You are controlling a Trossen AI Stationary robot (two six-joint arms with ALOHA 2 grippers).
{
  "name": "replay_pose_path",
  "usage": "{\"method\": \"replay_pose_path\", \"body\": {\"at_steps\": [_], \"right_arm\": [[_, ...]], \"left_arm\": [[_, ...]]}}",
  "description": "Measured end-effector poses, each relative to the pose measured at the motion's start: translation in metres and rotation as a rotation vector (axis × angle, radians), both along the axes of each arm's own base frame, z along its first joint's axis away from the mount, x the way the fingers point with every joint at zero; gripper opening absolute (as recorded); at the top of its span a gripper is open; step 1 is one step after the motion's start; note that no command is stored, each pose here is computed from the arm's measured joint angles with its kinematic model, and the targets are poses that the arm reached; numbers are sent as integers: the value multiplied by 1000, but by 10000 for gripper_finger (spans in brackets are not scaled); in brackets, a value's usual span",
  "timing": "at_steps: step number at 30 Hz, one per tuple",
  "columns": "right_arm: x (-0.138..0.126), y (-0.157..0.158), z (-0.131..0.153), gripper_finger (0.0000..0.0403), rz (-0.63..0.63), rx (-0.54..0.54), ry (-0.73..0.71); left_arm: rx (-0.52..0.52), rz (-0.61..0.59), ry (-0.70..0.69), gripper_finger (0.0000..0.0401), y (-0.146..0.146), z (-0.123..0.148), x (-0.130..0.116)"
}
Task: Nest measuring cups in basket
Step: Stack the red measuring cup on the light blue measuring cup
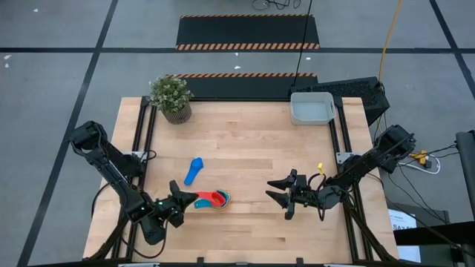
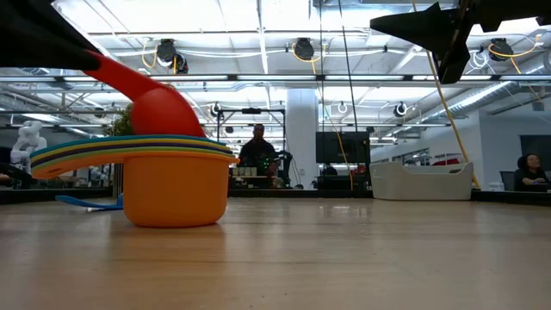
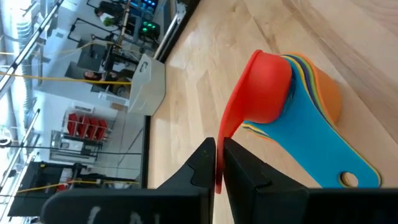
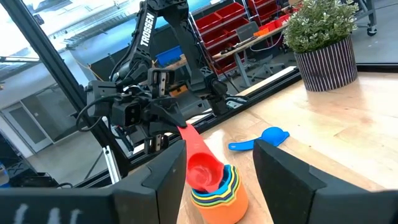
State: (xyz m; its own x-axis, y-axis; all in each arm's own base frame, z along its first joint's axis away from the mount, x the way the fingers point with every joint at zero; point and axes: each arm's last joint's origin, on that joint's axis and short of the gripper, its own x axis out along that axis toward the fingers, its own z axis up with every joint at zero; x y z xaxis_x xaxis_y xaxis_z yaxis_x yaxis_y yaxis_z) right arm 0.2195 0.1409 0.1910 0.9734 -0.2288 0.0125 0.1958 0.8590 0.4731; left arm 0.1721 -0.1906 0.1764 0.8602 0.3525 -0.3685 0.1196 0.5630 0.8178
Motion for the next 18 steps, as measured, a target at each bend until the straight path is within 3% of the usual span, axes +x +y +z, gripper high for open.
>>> {"method": "replay_pose_path", "body": {"at_steps": [8,18], "right_arm": [[0,0,0,180,0,-1,0],[0,0,0,180,0,-9,2]], "left_arm": [[-10,-10,16,11,0,-1,0],[-12,-17,28,66,0,-1,0]]}}
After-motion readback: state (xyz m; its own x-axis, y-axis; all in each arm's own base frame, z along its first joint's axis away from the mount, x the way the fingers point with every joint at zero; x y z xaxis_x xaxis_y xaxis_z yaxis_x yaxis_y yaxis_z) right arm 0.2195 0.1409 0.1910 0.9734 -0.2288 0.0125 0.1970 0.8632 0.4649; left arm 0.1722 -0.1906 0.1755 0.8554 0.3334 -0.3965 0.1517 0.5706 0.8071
